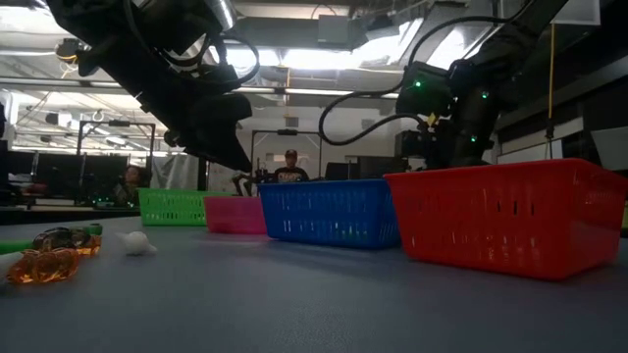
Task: Sort Halloween decoration
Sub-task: Put the orange pumpkin toy into the orange bin
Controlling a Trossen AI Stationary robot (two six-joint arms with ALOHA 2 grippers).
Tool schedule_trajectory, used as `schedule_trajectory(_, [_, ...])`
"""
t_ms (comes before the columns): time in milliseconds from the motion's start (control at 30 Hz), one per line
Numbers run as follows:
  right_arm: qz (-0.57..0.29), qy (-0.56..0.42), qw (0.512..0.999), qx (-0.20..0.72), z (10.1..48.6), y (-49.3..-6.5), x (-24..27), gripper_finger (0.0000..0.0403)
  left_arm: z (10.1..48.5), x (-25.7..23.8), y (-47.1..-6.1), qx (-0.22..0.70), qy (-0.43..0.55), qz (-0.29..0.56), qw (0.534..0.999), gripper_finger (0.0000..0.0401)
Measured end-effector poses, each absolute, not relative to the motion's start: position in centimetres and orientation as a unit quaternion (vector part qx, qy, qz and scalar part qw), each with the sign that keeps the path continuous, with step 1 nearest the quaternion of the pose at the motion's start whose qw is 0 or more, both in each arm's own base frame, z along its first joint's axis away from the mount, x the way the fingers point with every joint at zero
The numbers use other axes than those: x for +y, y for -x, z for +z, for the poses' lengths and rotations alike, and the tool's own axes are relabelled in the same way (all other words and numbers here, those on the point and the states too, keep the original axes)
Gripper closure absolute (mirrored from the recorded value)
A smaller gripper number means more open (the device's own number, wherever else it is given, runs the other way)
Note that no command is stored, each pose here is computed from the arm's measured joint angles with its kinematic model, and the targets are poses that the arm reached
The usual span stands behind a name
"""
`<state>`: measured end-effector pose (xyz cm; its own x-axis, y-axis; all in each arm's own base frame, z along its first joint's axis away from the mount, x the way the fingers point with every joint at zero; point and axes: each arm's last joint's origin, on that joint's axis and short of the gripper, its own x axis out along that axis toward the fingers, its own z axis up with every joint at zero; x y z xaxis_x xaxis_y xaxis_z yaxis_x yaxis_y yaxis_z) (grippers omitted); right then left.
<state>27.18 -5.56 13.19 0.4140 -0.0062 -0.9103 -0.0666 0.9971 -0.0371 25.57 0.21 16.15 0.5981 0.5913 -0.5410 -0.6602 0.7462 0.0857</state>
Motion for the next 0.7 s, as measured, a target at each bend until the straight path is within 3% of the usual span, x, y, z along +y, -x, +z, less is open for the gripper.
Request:
schedule_trajectory(367, [0.020,0.033,0.840,0.542,13.18,-27.16,-5.51,0.0310,16.15,0.21,-25.57,0.279,0.062,0.351,0.892,0.0264])
schedule_trajectory(700, [0.022,0.031,0.840,0.541,13.18,-27.16,-5.52,0.0299,16.15,0.21,-25.57,0.279,0.062,0.351,0.892,0.0264])
